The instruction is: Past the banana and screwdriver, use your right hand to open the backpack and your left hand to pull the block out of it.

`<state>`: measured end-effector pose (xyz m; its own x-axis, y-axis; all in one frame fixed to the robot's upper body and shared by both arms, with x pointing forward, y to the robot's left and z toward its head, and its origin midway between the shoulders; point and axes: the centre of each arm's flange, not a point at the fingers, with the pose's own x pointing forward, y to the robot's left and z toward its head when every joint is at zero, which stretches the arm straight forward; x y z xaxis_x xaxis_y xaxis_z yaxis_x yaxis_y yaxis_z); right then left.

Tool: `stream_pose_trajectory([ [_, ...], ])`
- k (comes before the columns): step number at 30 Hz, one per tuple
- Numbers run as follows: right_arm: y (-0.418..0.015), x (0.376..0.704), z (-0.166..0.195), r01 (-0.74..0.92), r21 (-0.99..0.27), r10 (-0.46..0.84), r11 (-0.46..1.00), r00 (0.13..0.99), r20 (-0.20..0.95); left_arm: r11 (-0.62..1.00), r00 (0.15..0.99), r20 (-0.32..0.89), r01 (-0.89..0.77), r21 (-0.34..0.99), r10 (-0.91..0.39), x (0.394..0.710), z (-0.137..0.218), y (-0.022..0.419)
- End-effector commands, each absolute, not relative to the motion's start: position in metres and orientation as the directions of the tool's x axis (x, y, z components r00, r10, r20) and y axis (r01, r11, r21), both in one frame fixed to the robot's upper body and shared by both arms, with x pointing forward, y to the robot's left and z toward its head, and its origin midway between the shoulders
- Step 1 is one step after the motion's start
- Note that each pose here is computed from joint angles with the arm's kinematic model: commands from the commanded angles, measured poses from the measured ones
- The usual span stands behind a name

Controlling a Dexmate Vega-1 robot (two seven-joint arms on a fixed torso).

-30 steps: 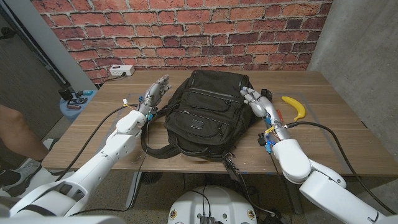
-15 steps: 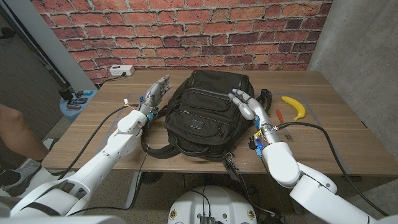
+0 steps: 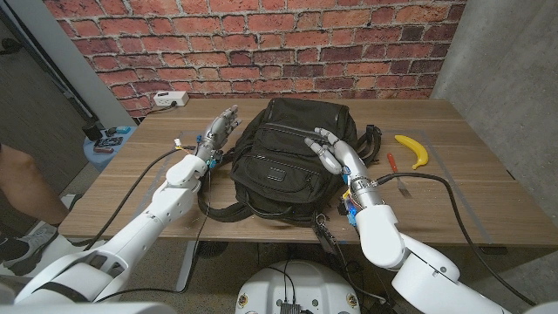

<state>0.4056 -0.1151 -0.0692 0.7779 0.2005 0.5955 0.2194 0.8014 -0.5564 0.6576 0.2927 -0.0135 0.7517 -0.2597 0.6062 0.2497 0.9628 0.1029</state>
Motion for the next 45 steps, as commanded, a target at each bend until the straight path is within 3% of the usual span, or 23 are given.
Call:
stream_pose_trajectory([
  [1, -0.105, 0.389, -0.071, 0.336, -0.613, 0.179, 0.715, 0.759, 0.626, 0.963, 0.749, 0.61, 0.249, 0.103, -0.259, 0.661, -0.012, 0.288],
  [25, -0.068, 0.386, -0.085, 0.373, -0.728, 0.241, 0.575, 0.774, 0.586, 0.964, 0.761, 0.595, 0.241, 0.109, -0.257, 0.658, -0.016, 0.291],
  [45, -0.063, 0.359, -0.084, 0.427, -0.785, 0.282, 0.448, 0.766, 0.578, 0.968, 0.743, 0.623, 0.225, 0.11, -0.243, 0.65, -0.002, 0.282],
])
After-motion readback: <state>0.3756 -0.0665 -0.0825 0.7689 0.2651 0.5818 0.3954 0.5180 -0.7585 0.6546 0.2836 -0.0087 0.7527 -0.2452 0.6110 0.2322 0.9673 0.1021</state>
